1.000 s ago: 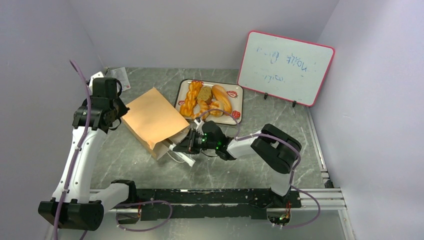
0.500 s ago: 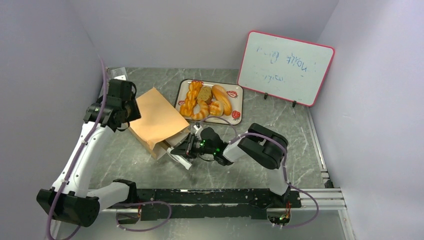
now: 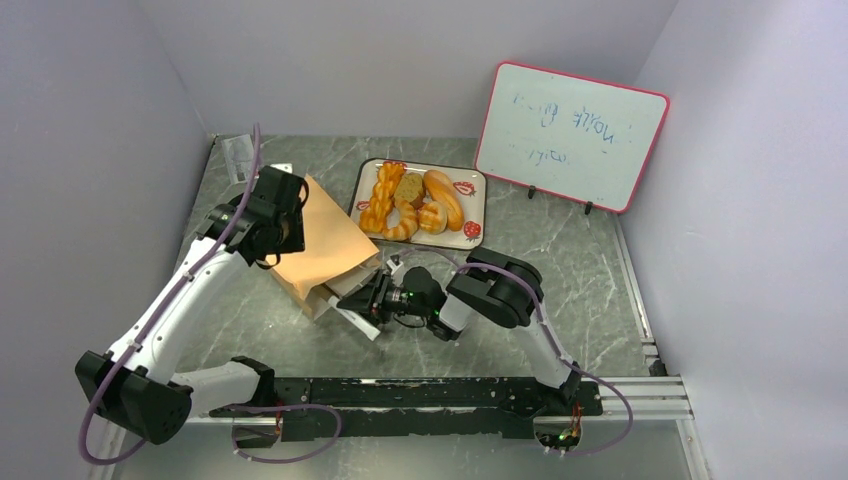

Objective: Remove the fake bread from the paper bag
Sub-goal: Take out the fake bread from the paper bag.

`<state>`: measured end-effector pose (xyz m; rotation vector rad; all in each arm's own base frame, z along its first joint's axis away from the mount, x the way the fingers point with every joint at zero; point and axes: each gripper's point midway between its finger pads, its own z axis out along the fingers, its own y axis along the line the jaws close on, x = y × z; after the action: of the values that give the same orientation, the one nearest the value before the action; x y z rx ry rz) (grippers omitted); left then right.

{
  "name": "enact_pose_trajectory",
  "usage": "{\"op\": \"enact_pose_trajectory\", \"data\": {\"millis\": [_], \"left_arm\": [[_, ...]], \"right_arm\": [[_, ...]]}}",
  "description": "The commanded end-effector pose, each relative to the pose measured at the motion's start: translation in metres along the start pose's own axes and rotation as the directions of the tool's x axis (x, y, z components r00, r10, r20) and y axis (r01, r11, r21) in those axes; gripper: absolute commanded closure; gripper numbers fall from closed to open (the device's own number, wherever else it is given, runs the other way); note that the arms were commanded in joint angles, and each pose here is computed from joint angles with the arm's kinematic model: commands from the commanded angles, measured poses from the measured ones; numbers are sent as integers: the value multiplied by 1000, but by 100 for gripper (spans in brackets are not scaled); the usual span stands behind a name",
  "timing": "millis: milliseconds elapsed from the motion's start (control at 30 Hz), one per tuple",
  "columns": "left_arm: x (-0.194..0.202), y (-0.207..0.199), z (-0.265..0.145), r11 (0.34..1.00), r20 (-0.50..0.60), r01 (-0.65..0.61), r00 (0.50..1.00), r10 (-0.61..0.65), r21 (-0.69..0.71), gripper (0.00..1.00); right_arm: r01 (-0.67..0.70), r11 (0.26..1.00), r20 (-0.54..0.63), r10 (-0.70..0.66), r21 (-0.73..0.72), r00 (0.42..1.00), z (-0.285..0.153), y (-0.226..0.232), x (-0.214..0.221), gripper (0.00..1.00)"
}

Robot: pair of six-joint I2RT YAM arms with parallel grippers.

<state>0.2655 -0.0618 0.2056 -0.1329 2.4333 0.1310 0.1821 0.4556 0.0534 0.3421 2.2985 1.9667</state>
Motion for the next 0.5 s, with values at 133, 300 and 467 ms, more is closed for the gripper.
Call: {"op": "enact_pose_trajectory", "data": {"millis": [133,300,467], "left_arm": [[4,2,3,999,-13,-45,999,45,-29,65],[5,3,3,998,-13,-50,999,50,-28,66],[8,2,3,999,-17,-49,999,48,-20,66]], "right_arm": [[30,991,-10,-32,-127,999,9,35,-4,66],[53,995,4,-53,-84,999,14,31,-11,64],[69,997,11,-68,-31,998,17,26,-18,63]]}}
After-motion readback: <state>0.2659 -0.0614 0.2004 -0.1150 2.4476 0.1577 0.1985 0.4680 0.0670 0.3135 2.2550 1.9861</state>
